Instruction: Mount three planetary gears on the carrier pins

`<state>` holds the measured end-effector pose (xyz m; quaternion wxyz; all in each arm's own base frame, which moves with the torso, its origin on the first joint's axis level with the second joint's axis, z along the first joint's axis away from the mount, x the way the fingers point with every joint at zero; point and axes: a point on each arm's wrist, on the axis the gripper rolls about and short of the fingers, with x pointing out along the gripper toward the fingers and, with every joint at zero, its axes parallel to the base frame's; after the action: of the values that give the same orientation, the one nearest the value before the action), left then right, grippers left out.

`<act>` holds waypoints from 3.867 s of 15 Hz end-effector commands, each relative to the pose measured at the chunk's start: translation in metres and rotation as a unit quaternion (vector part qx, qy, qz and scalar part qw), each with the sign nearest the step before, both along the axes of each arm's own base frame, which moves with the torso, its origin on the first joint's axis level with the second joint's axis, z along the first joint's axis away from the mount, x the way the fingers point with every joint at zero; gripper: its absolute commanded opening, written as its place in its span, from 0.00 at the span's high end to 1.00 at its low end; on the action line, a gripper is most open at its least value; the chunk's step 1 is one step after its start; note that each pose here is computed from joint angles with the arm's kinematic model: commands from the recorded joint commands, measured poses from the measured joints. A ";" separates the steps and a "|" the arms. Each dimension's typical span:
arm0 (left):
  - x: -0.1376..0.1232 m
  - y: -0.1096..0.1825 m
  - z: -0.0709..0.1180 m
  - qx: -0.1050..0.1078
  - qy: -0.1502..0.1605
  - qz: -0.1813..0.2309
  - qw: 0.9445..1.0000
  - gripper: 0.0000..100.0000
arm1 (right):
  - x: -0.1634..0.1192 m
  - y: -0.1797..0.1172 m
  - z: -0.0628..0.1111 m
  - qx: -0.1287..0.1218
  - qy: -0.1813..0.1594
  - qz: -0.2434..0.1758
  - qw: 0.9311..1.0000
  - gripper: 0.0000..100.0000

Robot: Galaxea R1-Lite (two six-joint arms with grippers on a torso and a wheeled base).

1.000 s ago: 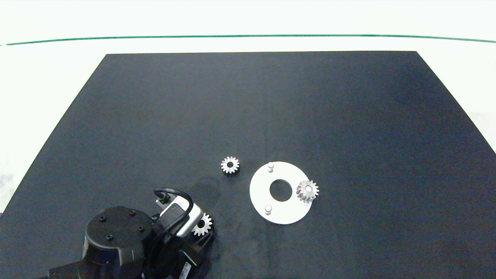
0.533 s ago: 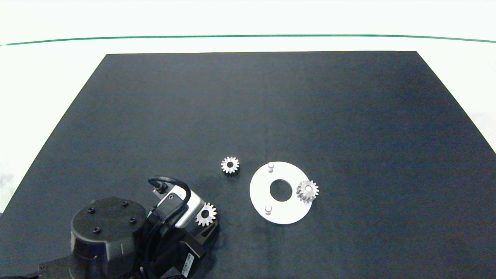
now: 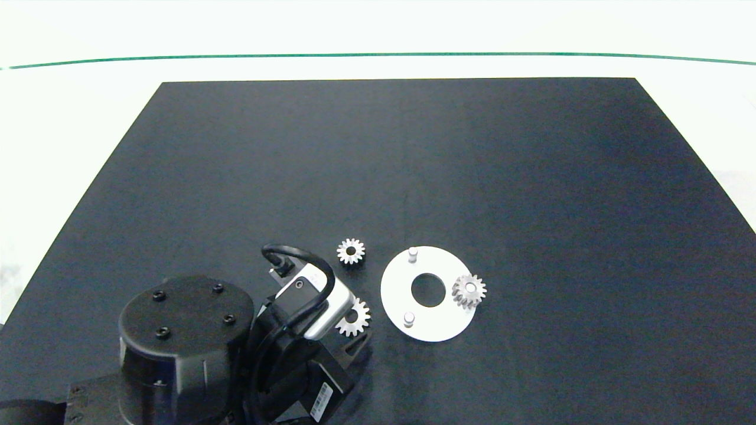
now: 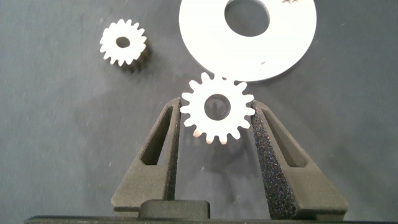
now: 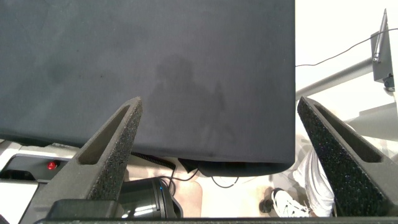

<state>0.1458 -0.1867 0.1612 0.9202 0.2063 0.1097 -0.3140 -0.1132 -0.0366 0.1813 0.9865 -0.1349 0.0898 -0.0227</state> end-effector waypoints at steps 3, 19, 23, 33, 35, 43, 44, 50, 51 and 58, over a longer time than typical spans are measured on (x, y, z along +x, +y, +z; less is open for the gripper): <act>-0.002 -0.028 -0.003 0.019 -0.002 -0.025 0.999 0.90 | 0.001 0.000 -0.001 -0.003 0.006 -0.001 1.000 0.00; 0.017 -0.069 -0.009 0.039 -0.014 -0.031 0.999 0.90 | -0.001 -0.001 0.000 -0.002 0.001 0.002 1.000 0.00; 0.019 -0.068 -0.009 0.040 -0.013 -0.026 0.999 0.90 | -0.001 -0.001 0.001 -0.001 -0.001 0.002 1.000 0.00; 0.023 -0.068 -0.014 0.047 -0.012 -0.023 0.999 0.90 | -0.003 -0.001 0.003 0.000 -0.006 0.002 1.000 0.00; 0.023 -0.069 -0.015 0.049 -0.011 -0.023 0.998 0.90 | -0.003 -0.002 0.004 0.000 -0.008 0.001 1.000 0.00; 0.025 -0.073 -0.019 0.053 -0.008 -0.024 0.998 0.90 | -0.004 -0.002 0.004 0.001 -0.010 0.003 1.000 0.00; 0.024 -0.073 -0.016 0.049 -0.010 -0.025 0.998 0.90 | -0.004 -0.002 0.004 0.001 -0.010 0.001 1.000 0.00; 0.024 -0.071 -0.018 0.052 -0.008 -0.024 0.998 0.90 | -0.005 -0.002 0.005 0.001 -0.013 0.002 1.000 0.00; 0.024 -0.071 -0.018 0.052 -0.008 -0.024 0.998 0.90 | -0.005 -0.002 0.005 0.002 -0.013 0.002 1.000 0.00; 0.022 -0.069 -0.012 0.044 -0.013 -0.024 0.999 0.00 | -0.005 -0.002 0.006 0.002 -0.015 0.003 1.000 0.00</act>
<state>0.1686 -0.2568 0.1460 0.9020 0.2559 0.1113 -0.3294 -0.1186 -0.0389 0.1877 0.9885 -0.1310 0.0720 -0.0221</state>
